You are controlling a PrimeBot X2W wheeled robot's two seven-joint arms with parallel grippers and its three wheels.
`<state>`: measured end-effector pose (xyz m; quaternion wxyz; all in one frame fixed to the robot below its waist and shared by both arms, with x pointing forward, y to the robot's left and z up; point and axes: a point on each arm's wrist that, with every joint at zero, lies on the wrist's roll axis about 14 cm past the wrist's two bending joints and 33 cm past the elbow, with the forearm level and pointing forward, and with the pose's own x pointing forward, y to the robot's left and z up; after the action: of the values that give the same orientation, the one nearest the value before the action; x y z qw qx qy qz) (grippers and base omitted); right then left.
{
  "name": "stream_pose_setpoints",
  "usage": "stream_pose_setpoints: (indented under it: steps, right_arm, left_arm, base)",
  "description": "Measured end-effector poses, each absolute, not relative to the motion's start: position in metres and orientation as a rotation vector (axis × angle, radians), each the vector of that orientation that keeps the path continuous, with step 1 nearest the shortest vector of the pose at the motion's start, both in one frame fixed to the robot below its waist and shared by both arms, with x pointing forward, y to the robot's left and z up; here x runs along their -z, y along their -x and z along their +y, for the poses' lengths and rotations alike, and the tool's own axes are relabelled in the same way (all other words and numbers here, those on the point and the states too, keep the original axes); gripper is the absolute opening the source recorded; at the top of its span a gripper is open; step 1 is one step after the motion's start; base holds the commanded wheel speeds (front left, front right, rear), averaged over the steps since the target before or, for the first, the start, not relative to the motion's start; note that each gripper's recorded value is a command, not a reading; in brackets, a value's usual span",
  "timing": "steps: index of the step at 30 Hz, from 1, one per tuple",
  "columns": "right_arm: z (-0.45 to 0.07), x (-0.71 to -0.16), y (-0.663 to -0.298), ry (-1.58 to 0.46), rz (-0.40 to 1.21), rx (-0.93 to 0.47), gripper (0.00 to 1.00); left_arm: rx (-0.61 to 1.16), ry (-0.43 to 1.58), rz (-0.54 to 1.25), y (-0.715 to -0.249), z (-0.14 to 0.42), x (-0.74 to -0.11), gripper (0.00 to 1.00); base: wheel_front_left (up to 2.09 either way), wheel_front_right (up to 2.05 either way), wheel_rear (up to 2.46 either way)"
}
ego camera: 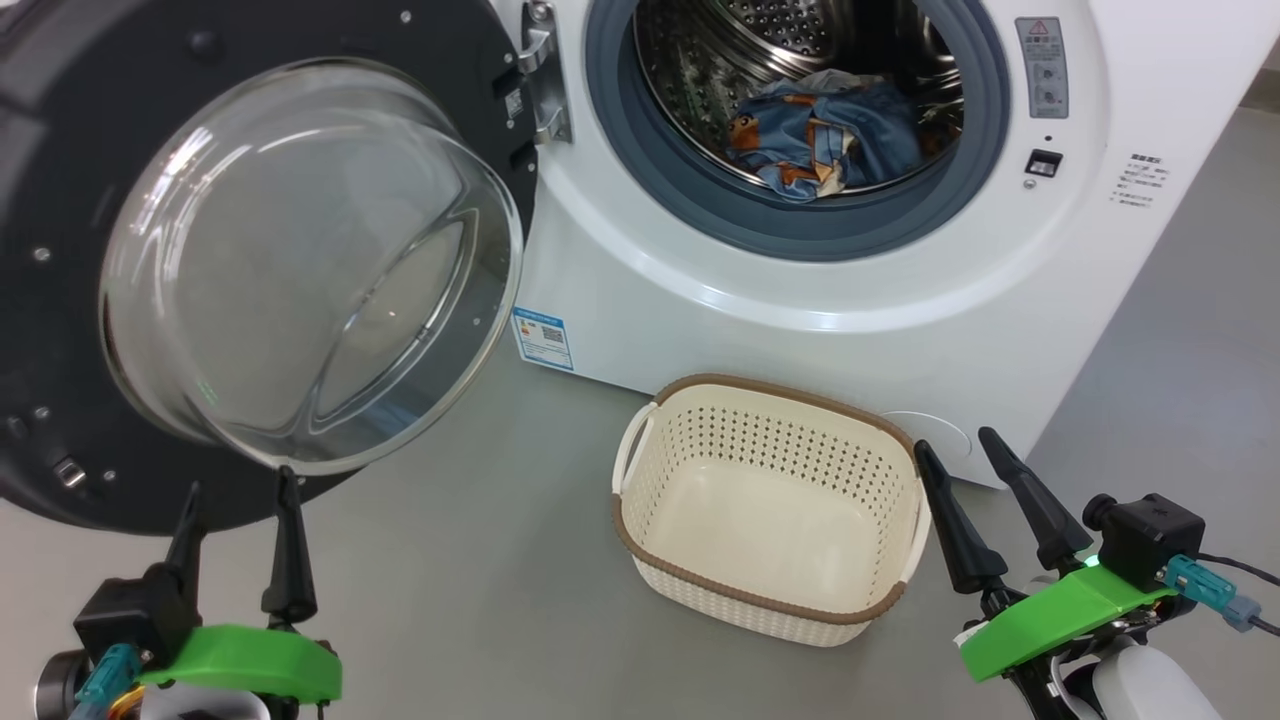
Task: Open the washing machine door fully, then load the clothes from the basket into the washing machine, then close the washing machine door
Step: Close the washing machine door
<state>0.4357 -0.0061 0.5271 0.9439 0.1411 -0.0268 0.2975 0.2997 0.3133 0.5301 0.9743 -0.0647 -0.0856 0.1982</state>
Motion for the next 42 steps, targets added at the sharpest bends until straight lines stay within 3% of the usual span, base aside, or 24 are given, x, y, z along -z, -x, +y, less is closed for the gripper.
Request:
stream_pose_setpoints:
  steps: [32, 33, 34, 36, 42]
  right_arm:
    - [-0.006, -0.524, -0.430, -0.288, -0.041, -0.612, 1.00]
    - [-0.006, -0.524, -0.430, -0.288, -0.042, -0.611, 1.00]
    - [-0.007, -0.525, -0.430, -0.289, -0.043, -0.610, 1.00]
    - [-0.007, -0.526, -0.430, -0.288, -0.047, -0.610, 1.00]
    - [-0.008, -0.530, -0.430, -0.288, -0.057, -0.606, 1.00]
  left_arm:
    - [-0.407, 0.132, -0.192, -0.296, 0.315, -0.535, 1.00]
    - [-0.410, 0.132, -0.194, -0.296, 0.316, -0.536, 0.94]
    - [-0.415, 0.132, -0.196, -0.295, 0.318, -0.536, 0.51]
    - [-0.421, 0.128, -0.206, -0.293, 0.320, -0.539, 0.00]
    - [-0.418, 0.099, -0.265, -0.290, 0.327, -0.559, 0.00]
  base:
    - [0.00, 0.00, 0.00]
    - [0.00, 0.00, 0.00]
    - [0.00, 0.00, 0.00]
    - [0.00, 0.00, 0.00]
    - [0.00, 0.00, 0.00]
